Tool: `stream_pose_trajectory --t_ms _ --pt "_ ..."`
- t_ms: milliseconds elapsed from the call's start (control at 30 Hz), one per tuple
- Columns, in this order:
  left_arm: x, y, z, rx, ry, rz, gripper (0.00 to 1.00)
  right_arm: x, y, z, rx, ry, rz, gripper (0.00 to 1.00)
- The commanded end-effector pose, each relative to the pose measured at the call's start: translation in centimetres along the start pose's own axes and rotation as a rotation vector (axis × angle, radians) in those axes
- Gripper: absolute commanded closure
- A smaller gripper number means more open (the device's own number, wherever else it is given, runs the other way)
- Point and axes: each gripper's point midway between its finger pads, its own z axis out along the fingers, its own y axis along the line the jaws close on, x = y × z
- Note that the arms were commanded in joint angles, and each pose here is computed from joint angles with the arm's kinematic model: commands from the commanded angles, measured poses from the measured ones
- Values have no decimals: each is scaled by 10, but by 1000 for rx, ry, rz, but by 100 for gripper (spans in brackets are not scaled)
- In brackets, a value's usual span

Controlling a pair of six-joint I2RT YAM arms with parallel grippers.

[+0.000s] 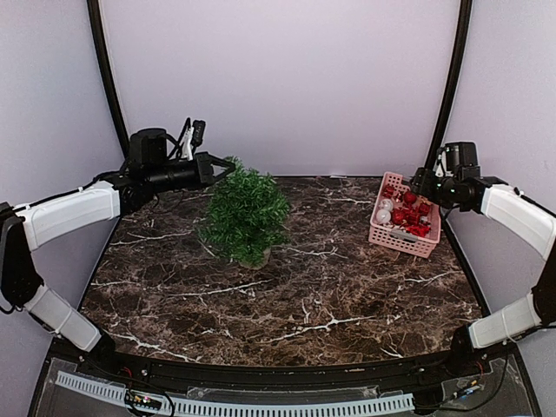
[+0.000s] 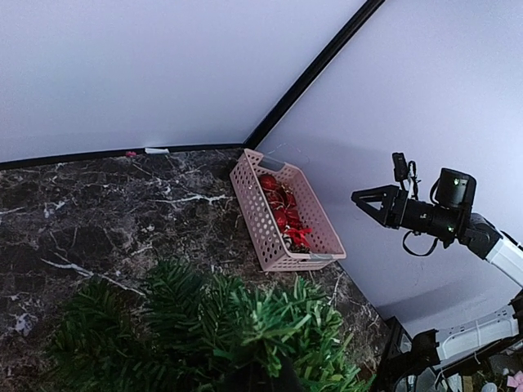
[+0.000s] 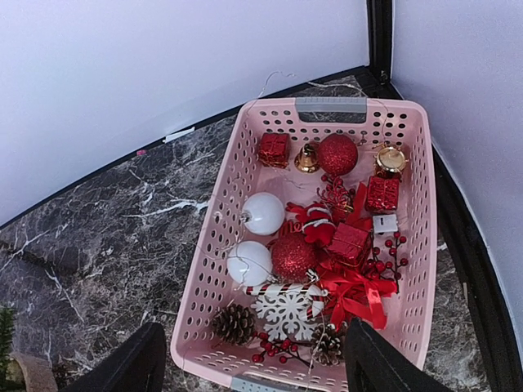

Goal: Decorate the small christmas tree
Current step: Place the Christmas tree at the center of the board.

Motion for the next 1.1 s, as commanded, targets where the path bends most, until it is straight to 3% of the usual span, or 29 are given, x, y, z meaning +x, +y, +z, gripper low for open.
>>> stream_pose_trajectory --t_ms 0,333,400,800,933,1067 --pt "-15 -26 6 98 -55 37 100 -6 3 -7 -15 -47 6 24" --pt "15 -10 20 68 26 31 97 -2 -2 -10 4 -45 2 24" --pt "17 -8 19 59 35 36 91 -2 -3 -11 9 -47 3 24" --pt "-5 -4 -18 -119 -34 166 30 -20 -5 -33 42 -85 11 22" --pt "-17 -4 -41 -211 -65 223 17 -21 0 -32 32 -52 -3 22" --pt "-26 6 -63 -305 -52 258 11 -17 3 -20 27 -9 -14 22"
